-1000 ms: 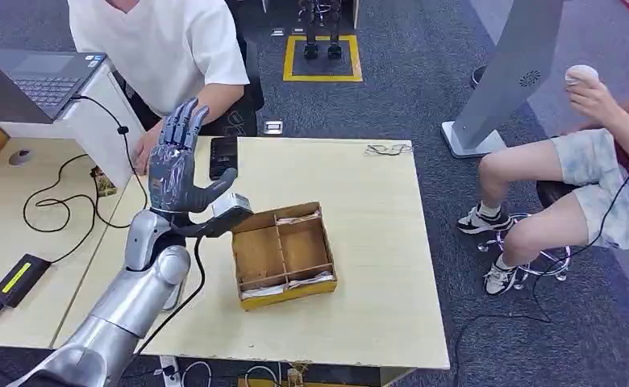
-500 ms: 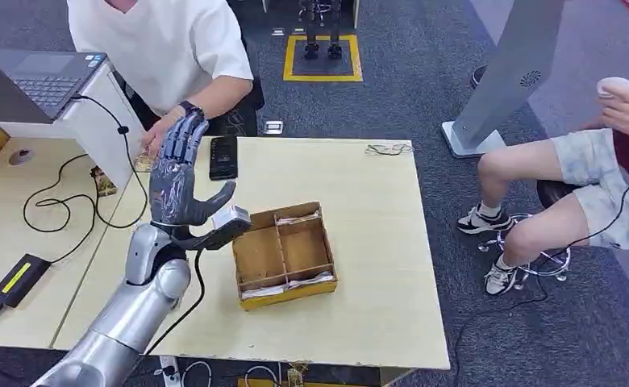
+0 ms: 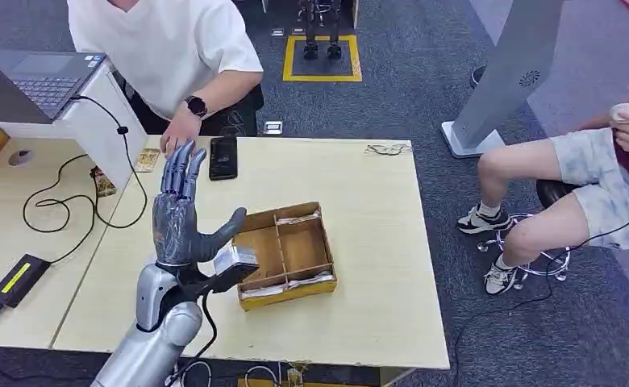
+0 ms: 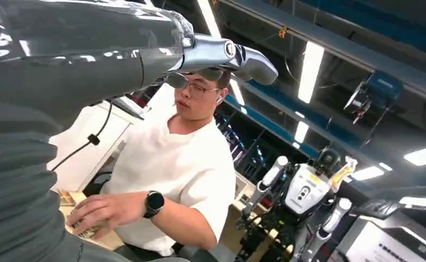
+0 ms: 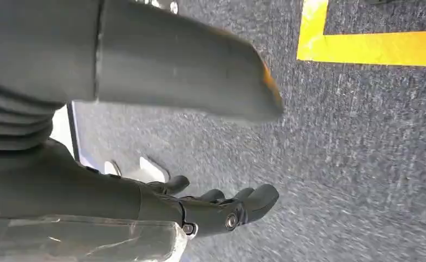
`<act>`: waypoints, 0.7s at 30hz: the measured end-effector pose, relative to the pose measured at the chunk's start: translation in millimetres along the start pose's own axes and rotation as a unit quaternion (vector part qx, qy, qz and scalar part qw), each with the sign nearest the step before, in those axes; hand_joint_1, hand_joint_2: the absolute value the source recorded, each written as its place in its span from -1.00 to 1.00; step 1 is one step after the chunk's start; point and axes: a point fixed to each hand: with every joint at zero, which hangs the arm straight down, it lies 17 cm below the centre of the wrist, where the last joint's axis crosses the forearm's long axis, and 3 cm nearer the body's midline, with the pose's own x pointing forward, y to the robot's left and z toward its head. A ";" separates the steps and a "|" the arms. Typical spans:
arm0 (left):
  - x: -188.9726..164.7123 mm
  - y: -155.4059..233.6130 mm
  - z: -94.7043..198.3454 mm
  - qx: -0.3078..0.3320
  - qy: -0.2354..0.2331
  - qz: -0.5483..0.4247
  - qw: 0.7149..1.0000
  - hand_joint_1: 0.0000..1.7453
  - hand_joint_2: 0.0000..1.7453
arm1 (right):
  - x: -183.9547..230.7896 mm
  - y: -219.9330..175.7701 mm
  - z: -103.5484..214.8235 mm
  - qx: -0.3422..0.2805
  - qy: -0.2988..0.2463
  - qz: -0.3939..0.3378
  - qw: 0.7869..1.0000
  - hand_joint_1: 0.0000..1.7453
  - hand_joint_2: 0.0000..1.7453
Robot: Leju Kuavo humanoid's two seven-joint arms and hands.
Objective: Pass the card to the sensor for recognition and then transmit it.
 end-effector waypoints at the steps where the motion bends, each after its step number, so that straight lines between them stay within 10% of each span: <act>1: 4.3 1.2 2.8 0.003 -0.002 0.005 1.000 -1.00 1.00 | -2.6 -1.4 0.2 -0.005 0.004 -0.007 1.000 -1.00 -1.00; 9: 17.2 -2.7 39.8 -0.005 0.008 0.026 1.000 -1.00 1.00 | -15.3 1.2 5.6 -0.005 0.015 -0.022 1.000 -1.00 -1.00; 10: 17.6 -2.8 43.2 -0.006 0.008 0.028 1.000 -1.00 1.00 | -15.7 1.0 6.1 -0.007 0.016 -0.025 1.000 -1.00 1.00; 21: 21.6 -0.5 58.1 -0.005 0.021 0.051 0.998 -1.00 1.00 | -16.8 5.6 12.9 -0.004 0.026 -0.043 0.999 -1.00 1.00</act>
